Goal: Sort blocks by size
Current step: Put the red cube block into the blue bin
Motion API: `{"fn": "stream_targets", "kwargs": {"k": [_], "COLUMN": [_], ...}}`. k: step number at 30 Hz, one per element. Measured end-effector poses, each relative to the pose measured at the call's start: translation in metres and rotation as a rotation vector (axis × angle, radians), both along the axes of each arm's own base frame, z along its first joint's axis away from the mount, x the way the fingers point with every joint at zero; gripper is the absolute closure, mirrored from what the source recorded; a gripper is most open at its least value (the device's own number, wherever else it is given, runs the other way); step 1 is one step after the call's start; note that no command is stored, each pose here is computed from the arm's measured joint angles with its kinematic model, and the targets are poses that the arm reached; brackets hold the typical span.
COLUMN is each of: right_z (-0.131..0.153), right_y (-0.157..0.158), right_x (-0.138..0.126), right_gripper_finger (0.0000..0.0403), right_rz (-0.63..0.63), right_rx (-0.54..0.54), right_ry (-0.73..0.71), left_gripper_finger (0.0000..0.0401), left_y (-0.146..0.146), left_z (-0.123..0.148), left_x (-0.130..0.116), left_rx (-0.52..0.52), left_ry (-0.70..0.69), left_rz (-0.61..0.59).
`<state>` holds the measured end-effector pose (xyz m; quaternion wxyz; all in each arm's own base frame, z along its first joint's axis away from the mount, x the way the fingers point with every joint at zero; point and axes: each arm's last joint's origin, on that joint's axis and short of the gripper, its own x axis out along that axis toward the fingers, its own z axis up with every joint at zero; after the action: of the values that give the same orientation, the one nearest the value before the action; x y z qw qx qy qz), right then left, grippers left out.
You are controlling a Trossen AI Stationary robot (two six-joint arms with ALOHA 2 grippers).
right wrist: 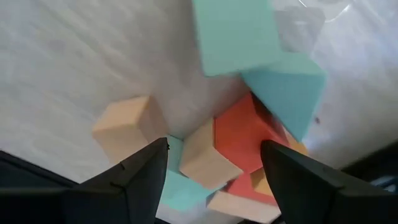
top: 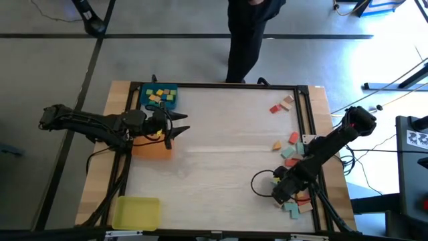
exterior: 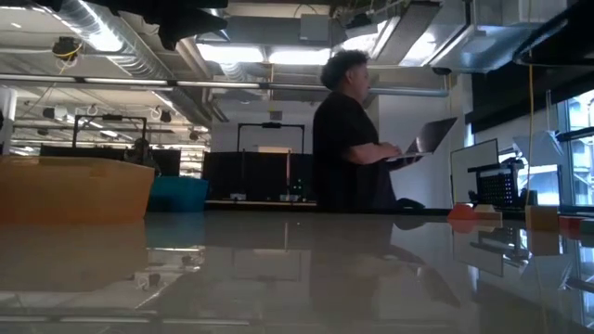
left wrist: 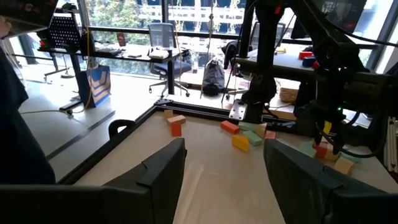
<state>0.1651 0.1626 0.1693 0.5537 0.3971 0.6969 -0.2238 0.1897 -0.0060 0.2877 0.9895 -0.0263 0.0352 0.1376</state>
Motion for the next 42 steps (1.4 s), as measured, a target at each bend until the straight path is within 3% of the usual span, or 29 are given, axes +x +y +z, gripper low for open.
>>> {"fn": "stream_targets", "kwargs": {"k": [15, 24, 35, 39, 42], "right_z": [0.006, 0.006, 0.008, 0.008, 0.006], "right_y": [-0.030, -0.066, -0.117, -0.128, -0.128], "right_x": [0.042, 0.066, 0.086, 0.088, 0.085], "right_gripper_finger": [0.0141, 0.0141, 0.0141, 0.0141, 0.0141], "right_rz": [0.096, 0.154, 0.281, 0.278, 0.276], "right_rx": [-0.061, -0.234, -0.497, -0.494, -0.390], "right_ry": [-0.294, -0.441, -0.519, -0.517, -0.485], "left_gripper_finger": [0.0196, 0.0196, 0.0196, 0.0196, 0.0196], "left_y": [0.000, 0.000, 0.000, 0.000, 0.000], "left_z": [-0.001, 0.001, 0.000, 0.000, 0.000], "left_x": [0.000, 0.000, 0.000, 0.000, 0.000], "left_rx": [0.001, 0.020, 0.020, 0.018, 0.015], "left_ry": [0.007, -0.003, 0.011, 0.010, 0.009], "left_rz": [0.000, -0.002, -0.002, -0.002, -0.001]}}
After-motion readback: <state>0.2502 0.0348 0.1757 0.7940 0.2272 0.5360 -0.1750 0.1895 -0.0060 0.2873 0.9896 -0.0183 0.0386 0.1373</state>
